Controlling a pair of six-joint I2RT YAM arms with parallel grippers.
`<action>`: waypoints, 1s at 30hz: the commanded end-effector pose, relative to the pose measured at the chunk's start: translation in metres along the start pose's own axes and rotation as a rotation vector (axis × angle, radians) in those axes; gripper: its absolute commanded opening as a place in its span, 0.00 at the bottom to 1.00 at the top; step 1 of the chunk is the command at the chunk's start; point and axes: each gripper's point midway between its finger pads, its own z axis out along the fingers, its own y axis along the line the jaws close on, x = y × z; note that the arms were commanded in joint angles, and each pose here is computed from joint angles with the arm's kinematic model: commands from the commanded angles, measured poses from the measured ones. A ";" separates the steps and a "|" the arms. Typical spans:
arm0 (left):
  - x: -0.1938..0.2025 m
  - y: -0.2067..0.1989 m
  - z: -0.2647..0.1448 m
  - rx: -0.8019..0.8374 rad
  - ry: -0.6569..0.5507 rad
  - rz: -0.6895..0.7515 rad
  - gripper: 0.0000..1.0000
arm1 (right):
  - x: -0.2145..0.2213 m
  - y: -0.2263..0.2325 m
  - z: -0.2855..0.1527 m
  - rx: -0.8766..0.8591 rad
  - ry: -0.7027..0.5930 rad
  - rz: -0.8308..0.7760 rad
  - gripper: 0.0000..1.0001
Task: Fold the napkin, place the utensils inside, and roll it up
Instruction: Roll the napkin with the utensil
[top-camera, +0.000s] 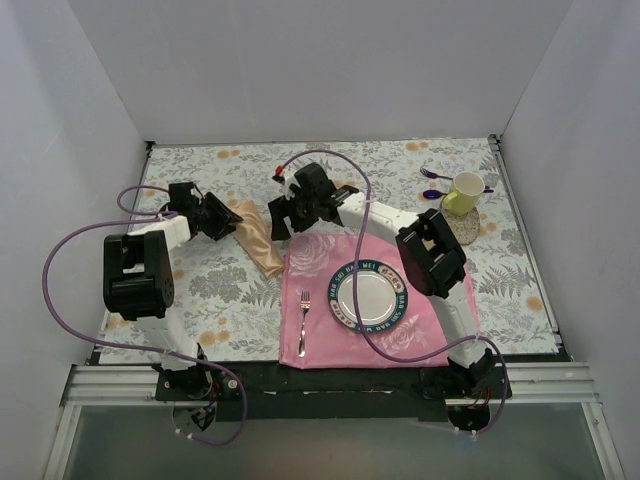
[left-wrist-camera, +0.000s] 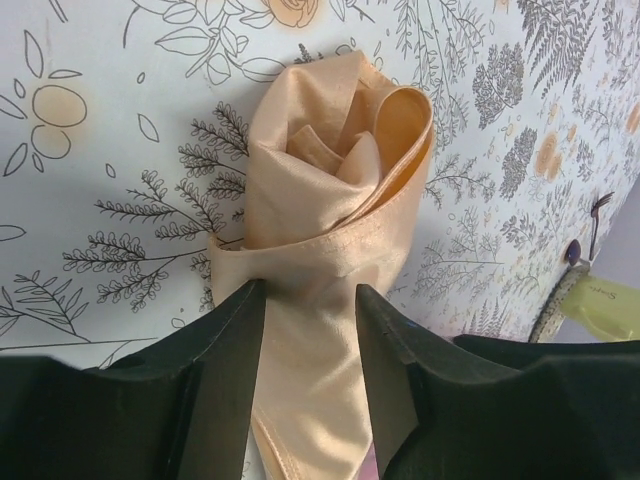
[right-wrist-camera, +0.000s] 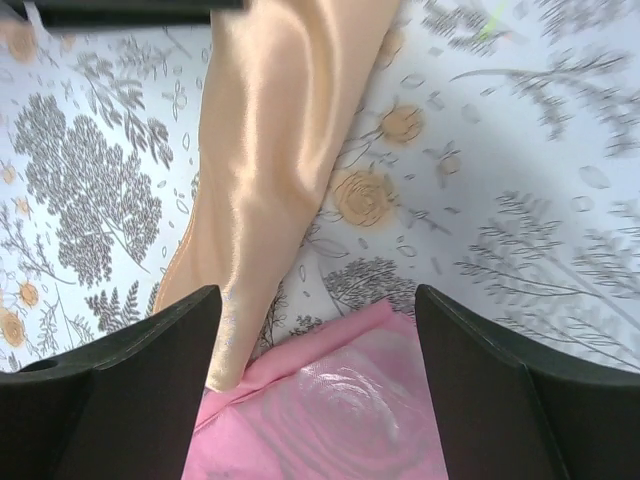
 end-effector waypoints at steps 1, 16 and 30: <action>-0.001 0.002 -0.005 0.007 -0.029 0.000 0.41 | -0.047 0.014 -0.027 -0.025 -0.141 -0.026 0.86; 0.023 0.034 -0.015 -0.074 -0.020 0.003 0.47 | -0.026 0.040 0.016 0.025 -0.049 -0.138 0.87; 0.036 0.049 -0.036 -0.120 -0.020 0.036 0.47 | -0.027 0.051 0.038 0.164 -0.028 -0.274 0.89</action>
